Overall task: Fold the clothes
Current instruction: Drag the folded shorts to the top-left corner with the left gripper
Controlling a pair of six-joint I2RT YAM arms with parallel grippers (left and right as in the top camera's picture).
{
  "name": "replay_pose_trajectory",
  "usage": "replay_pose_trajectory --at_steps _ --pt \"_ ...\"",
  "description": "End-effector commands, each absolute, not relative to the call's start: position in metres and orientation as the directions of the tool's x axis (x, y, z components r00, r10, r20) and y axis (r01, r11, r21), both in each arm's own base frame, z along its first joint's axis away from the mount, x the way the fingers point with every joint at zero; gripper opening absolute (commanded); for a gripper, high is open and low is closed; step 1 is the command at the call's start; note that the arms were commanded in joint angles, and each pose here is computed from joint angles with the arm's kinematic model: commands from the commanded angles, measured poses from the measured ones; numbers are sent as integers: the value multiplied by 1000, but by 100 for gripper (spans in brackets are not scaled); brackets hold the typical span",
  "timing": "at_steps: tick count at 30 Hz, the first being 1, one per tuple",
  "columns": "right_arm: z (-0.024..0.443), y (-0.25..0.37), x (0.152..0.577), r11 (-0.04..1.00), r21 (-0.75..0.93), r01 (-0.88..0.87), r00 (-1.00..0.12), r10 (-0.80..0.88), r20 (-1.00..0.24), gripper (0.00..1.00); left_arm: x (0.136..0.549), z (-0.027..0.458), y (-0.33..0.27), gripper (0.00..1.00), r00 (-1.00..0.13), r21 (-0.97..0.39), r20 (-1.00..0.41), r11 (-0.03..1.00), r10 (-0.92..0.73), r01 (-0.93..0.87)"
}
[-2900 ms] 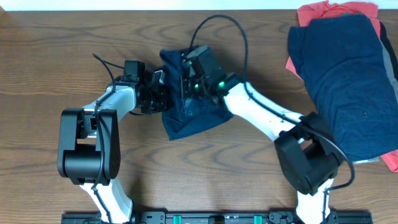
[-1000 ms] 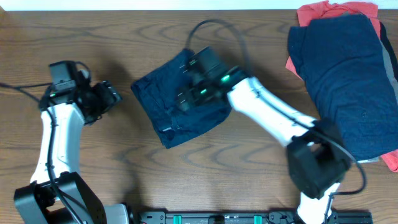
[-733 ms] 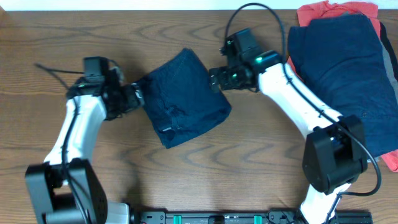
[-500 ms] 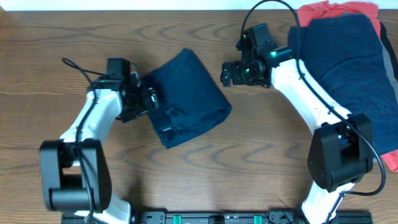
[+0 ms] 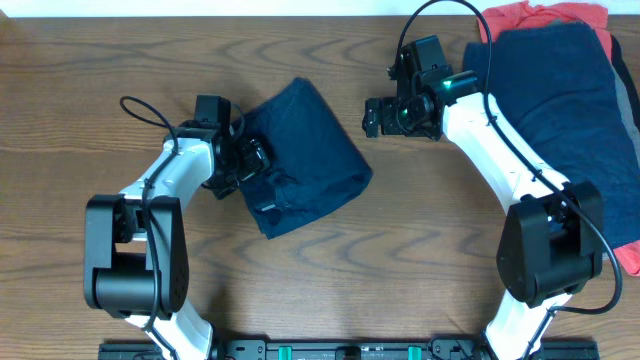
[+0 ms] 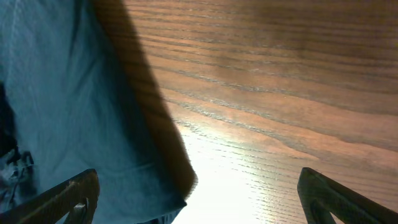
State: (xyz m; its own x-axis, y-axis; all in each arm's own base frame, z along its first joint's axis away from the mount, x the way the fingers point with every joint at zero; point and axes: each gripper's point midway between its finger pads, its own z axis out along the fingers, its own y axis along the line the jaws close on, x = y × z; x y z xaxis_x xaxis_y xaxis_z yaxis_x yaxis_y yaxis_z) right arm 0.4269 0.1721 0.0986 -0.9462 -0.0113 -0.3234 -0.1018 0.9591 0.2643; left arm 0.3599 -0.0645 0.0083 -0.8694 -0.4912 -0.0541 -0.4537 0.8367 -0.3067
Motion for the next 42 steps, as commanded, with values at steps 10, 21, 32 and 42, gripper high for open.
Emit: replay_pose_trajectory --at_steps 10,21,32,42 --pt "109 165 427 966 235 -108 -940 -22 -340 99 357 -4 -92 7 -857 -321 -21 815 -515 -482" --pt "107 151 429 970 232 -75 -945 6 -327 99 410 47 -112 6 -832 -558 -140 737 -536 -381" --pt "106 123 435 973 233 -4 -946 72 -317 99 484 132 -62 6 -496 -781 -225 459 -839 -423" --pt "106 123 435 973 233 -4 -946 72 -317 99 508 144 6 6 -216 -779 -349 410 -912 -473"
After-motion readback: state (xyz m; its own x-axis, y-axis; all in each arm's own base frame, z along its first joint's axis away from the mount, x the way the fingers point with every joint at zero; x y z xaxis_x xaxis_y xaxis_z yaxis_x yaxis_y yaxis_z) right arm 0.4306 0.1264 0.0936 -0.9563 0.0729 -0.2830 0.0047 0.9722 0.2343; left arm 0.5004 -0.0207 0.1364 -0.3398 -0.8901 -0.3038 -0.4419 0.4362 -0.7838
